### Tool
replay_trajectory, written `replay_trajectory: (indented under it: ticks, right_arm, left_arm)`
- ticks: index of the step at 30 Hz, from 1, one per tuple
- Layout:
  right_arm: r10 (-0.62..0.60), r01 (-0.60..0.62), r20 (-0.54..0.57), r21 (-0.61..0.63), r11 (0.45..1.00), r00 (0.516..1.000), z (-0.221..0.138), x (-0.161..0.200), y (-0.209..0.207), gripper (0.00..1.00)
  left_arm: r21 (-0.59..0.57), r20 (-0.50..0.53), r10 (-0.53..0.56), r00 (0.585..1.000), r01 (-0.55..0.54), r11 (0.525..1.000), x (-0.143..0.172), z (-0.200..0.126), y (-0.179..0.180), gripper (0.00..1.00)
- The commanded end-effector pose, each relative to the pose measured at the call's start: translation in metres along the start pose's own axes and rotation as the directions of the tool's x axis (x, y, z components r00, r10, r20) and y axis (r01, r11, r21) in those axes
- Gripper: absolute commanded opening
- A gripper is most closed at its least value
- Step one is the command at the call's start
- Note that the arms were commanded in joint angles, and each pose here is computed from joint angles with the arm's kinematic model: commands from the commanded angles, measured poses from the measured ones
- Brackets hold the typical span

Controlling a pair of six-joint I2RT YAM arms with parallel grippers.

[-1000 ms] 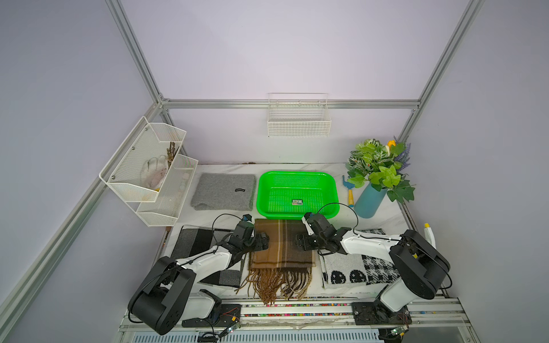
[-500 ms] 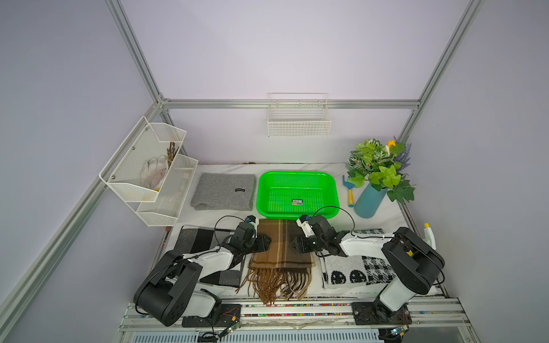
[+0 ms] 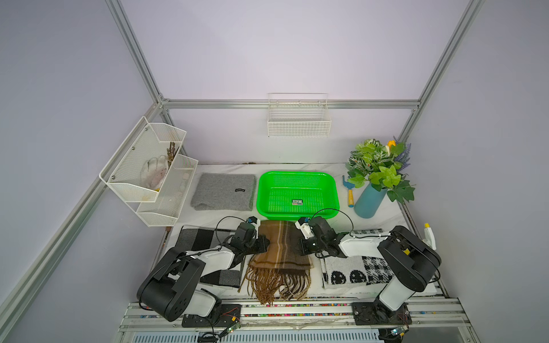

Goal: Put the folded scarf in the basket
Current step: Place the scarf in the basket.

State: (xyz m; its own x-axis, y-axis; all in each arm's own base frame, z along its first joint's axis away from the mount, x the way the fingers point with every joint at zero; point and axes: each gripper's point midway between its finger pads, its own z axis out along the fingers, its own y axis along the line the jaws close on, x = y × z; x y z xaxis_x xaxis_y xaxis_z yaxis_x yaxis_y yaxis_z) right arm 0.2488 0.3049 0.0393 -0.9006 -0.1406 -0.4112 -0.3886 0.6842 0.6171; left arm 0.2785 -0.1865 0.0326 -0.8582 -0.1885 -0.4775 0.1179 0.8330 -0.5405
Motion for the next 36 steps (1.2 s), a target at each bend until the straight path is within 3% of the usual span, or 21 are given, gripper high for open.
replay_trajectory:
  ticks: [1, 8, 14, 19, 21, 24, 27, 31, 36]
  right_arm:
    - [-0.047, 0.047, 0.029, 0.002, 0.999, 0.998, -0.019, -0.009, 0.015, 0.0]
    - [-0.124, 0.12, 0.137, 0.038, 0.992, 0.983, -0.077, -0.05, 0.055, 0.0]
    - [-0.173, 0.16, 0.29, 0.067, 0.985, 0.941, -0.129, -0.086, 0.086, 0.0]
    - [-0.173, 0.145, 0.374, 0.102, 0.984, 0.911, -0.162, -0.125, 0.093, 0.0]
    - [-0.164, 0.142, 0.359, 0.087, 0.986, 0.919, -0.162, -0.13, 0.098, 0.0]
    - [-0.141, 0.134, 0.241, 0.042, 0.99, 0.96, -0.138, -0.102, 0.088, 0.0]
    - [-0.13, 0.136, 0.258, -0.007, 0.991, 0.957, -0.119, -0.081, 0.072, 0.0]
    - [-0.163, 0.16, 0.287, 0.031, 0.987, 0.944, -0.124, -0.097, 0.072, 0.0]
    - [-0.187, 0.175, 0.363, 0.065, 0.982, 0.913, -0.151, -0.138, 0.095, 0.0]
  left_arm:
    - [0.061, 0.007, 0.042, 0.999, -0.042, 0.997, -0.009, -0.012, -0.026, 0.0]
    - [0.121, 0.143, 0.118, 0.983, -0.136, 0.983, -0.06, -0.058, -0.095, 0.0]
    - [0.166, 0.237, 0.13, 0.963, -0.172, 0.971, -0.099, -0.097, -0.134, 0.0]
    - [0.178, 0.323, 0.118, 0.939, -0.183, 0.967, -0.14, -0.11, -0.158, 0.0]
    - [0.201, 0.296, 0.111, 0.949, -0.176, 0.964, -0.15, -0.108, -0.169, 0.0]
    - [0.261, 0.244, 0.088, 0.966, -0.153, 0.953, -0.143, -0.105, -0.177, 0.0]
    - [0.275, 0.269, 0.068, 0.961, -0.144, 0.951, -0.132, -0.097, -0.165, 0.0]
    - [0.219, 0.291, 0.094, 0.952, -0.162, 0.962, -0.144, -0.099, -0.163, 0.0]
    - [0.268, 0.345, 0.07, 0.936, -0.17, 0.948, -0.175, -0.122, -0.192, 0.0]
